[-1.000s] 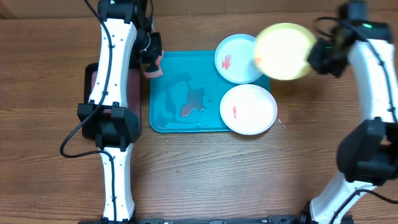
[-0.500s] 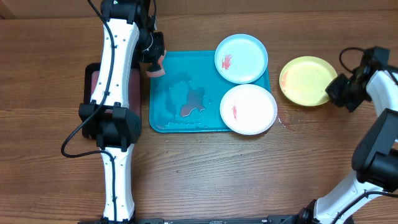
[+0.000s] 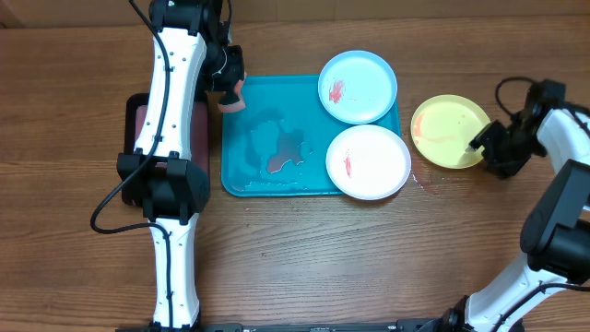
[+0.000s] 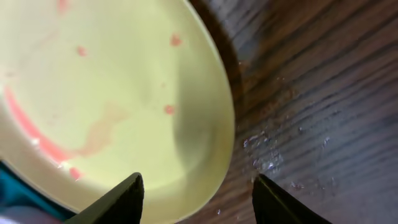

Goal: Clean dirty plates on tray and stack at the side
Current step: 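Lift the yellow plate with right gripper and set it right of tray, then grip the white plate rim with right gripper and pull it center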

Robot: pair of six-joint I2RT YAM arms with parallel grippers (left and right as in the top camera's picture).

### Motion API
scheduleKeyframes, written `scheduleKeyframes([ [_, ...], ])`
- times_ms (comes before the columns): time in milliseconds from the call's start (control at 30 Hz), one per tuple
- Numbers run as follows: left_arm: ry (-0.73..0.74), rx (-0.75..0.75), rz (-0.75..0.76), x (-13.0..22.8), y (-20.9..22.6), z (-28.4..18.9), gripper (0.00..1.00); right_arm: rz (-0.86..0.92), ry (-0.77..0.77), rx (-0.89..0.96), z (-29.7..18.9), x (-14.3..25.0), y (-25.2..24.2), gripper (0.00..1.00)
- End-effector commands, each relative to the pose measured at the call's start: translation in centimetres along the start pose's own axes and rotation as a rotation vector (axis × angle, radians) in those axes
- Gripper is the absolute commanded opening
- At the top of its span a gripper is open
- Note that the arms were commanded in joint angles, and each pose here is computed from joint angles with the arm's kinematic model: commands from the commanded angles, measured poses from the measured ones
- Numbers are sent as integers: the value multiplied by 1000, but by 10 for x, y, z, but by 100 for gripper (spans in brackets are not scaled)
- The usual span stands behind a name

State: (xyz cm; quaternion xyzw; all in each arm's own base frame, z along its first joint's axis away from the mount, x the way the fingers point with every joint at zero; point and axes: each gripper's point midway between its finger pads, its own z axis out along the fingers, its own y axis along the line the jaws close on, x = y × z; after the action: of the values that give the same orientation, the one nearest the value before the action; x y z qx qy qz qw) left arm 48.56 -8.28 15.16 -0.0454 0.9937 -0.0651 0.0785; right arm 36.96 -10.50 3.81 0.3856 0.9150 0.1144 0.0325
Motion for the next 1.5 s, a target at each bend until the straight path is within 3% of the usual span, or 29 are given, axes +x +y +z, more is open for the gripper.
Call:
scheduleKeyframes([
  [0, -24, 1, -9, -2, -3, -8, 4, -62, -87, -66, -57, -14, 30, 59],
  [100, -26, 1, -5, -2, -5, -8, 4, -147, -60, -91, -73, 3, 46, 61],
  [267, -29, 4, 5, -2, -10, -7, 4, -277, 67, -55, -59, 48, 58, 61],
  [633, -33, 7, 20, -1, -17, -7, 4, -486, 149, -1, 2, 116, 87, 41],
  [800, -29, 7, 20, 0, -17, -7, 4, -540, 109, 84, 19, 120, 80, 38],
  [1200, -29, 7, 20, 0, -17, -7, 4, -586, 87, 67, 34, 129, 87, 22],
  [1300, -29, 6, 20, 0, -16, -7, 5, -587, 83, 65, 35, 128, 88, 14],
  [1333, -29, 6, 20, 0, -16, -7, 4, -587, 82, 64, 35, 128, 88, 5],
  [1467, -30, 7, 20, -1, -17, -7, 4, -587, 82, 64, 35, 128, 88, 4],
])
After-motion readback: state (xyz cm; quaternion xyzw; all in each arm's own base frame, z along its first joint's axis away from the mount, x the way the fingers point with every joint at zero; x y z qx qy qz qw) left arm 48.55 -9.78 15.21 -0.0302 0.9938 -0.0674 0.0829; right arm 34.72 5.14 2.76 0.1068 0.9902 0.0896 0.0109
